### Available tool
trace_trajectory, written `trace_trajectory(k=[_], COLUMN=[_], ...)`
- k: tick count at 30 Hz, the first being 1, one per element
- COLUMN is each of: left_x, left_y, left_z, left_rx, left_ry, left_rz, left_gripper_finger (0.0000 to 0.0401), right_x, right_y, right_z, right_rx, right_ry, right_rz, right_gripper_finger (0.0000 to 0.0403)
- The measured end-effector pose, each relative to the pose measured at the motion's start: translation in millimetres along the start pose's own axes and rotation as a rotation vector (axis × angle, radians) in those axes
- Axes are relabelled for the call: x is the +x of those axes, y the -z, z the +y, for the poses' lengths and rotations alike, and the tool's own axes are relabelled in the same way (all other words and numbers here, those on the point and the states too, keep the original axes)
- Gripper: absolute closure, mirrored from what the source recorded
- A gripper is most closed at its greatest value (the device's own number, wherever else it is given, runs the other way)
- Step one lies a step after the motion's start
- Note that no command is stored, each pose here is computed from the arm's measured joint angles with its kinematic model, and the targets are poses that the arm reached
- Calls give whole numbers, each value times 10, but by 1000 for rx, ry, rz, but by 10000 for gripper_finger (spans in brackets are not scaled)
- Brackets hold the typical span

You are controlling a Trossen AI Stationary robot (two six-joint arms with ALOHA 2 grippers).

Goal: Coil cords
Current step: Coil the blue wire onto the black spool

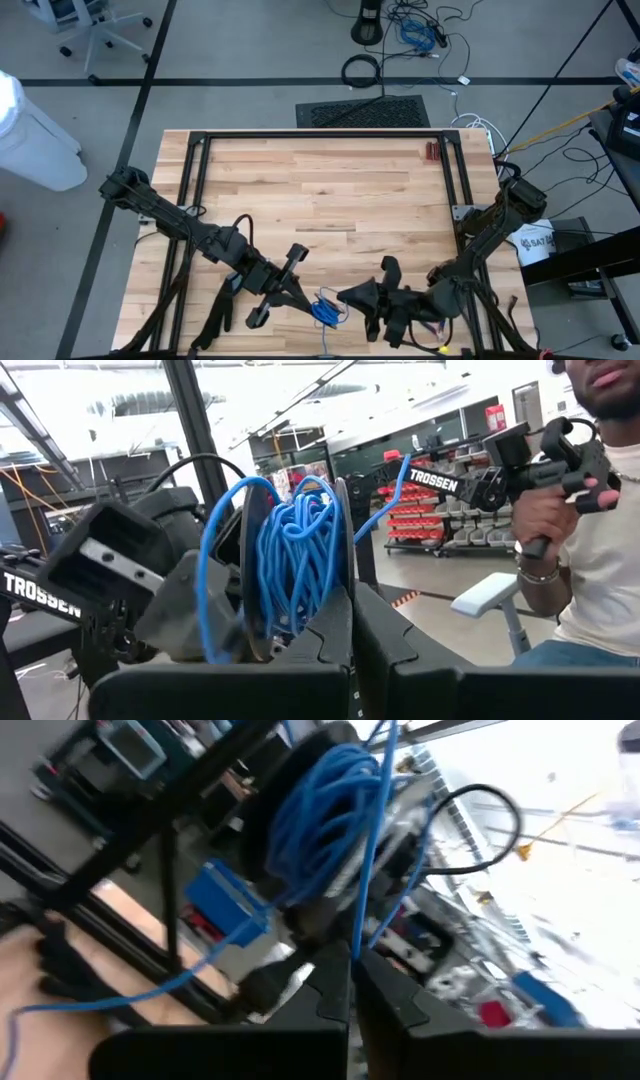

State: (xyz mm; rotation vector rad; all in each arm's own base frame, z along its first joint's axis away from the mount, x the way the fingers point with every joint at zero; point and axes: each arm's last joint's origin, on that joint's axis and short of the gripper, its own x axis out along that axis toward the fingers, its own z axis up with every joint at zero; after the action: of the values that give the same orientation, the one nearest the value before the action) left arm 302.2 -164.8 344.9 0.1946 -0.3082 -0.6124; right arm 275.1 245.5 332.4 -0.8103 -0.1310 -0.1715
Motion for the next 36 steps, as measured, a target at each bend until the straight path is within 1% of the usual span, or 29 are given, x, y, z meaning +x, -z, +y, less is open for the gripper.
trace_trajectory(k=[2,9,13,20,22,25,28,32,36], left_x=[0,-1,-1,-3,-3,-4,-5,-5,-5], left_y=[0,-33,-36,-50,-57,-53,-33,-9,-11], left_z=[0,9,29,37,39,51,61,59,59], left_rx=[3,14,12,10,9,4,-16,-23,-23], left_ry=[0,-11,-82,-99,-101,-149,-189,-192,-192], left_rz=[0,-33,-24,-36,-44,-33,-6,19,18], left_gripper_finger=[401,401,401,401,401,401,401,401,401], right_x=[15,28,27,54,79,106,110,80,70], right_y=[21,45,37,53,74,101,106,78,74], right_z=[14,29,41,25,25,32,26,1,4], right_rx=[39,81,105,127,141,156,157,155,161], right_ry=[-18,-33,-63,-60,-80,-108,-97,-31,-24], right_rz=[2,12,-21,-23,-35,-45,-34,4,14], right_gripper_finger=[401,402,402,403,403,403,403,403,400])
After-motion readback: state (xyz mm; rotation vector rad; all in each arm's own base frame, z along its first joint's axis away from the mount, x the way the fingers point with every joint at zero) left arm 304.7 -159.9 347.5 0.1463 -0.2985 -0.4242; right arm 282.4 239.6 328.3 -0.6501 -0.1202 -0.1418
